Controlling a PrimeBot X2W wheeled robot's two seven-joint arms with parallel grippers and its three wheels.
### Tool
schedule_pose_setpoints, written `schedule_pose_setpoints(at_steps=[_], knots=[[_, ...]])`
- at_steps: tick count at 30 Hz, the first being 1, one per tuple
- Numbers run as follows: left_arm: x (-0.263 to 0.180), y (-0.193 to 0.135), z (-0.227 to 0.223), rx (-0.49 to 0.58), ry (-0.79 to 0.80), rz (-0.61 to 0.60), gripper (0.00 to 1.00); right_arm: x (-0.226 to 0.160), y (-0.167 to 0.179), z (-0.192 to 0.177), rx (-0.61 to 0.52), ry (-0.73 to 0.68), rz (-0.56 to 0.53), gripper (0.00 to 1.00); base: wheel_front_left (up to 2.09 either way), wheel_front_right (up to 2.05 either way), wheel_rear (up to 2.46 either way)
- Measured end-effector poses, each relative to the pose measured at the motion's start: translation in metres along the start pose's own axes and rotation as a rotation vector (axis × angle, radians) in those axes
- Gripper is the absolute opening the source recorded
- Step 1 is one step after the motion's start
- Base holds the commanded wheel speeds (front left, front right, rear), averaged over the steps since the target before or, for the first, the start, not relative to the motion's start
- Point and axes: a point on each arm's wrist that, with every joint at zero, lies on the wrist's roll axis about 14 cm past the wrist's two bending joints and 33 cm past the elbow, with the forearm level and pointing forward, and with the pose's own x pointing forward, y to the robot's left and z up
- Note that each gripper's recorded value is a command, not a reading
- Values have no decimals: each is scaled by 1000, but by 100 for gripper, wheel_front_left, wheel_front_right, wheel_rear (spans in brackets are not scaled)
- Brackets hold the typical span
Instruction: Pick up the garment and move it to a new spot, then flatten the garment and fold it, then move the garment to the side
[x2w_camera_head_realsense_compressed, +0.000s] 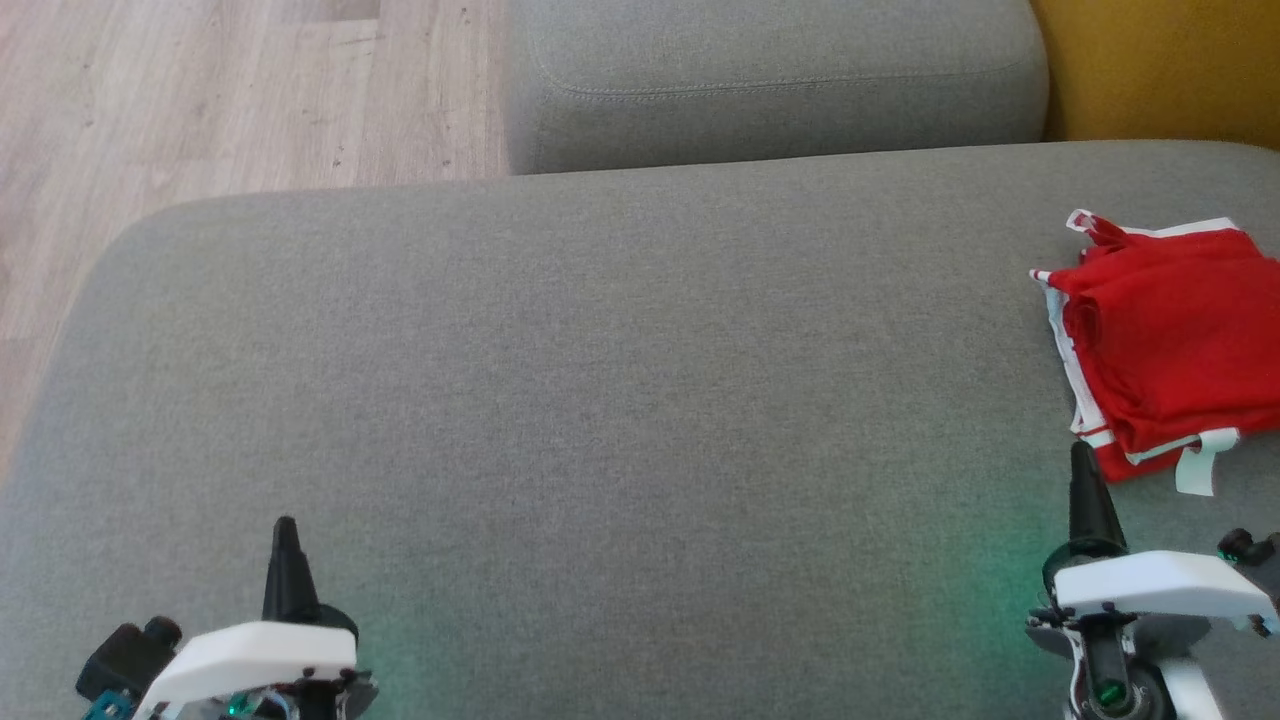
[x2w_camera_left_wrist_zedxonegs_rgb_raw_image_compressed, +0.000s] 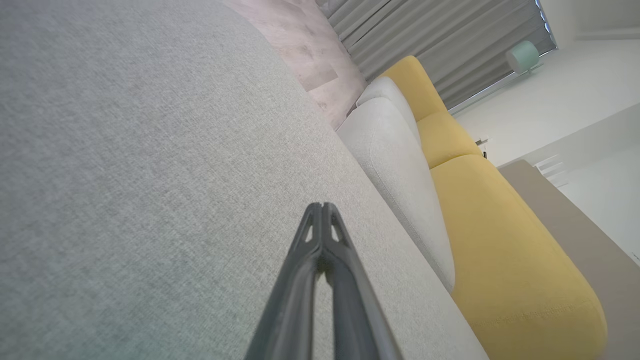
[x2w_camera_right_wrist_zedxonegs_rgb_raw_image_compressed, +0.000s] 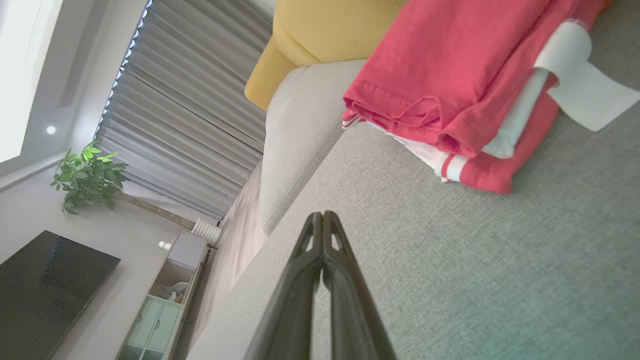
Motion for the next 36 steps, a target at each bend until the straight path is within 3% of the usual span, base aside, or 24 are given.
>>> schedule_pose_setpoints(at_steps=[36], knots=[[4,-8,15,-356,5,-47,0,1,3,15,393,-16,19,0,0,0,0]])
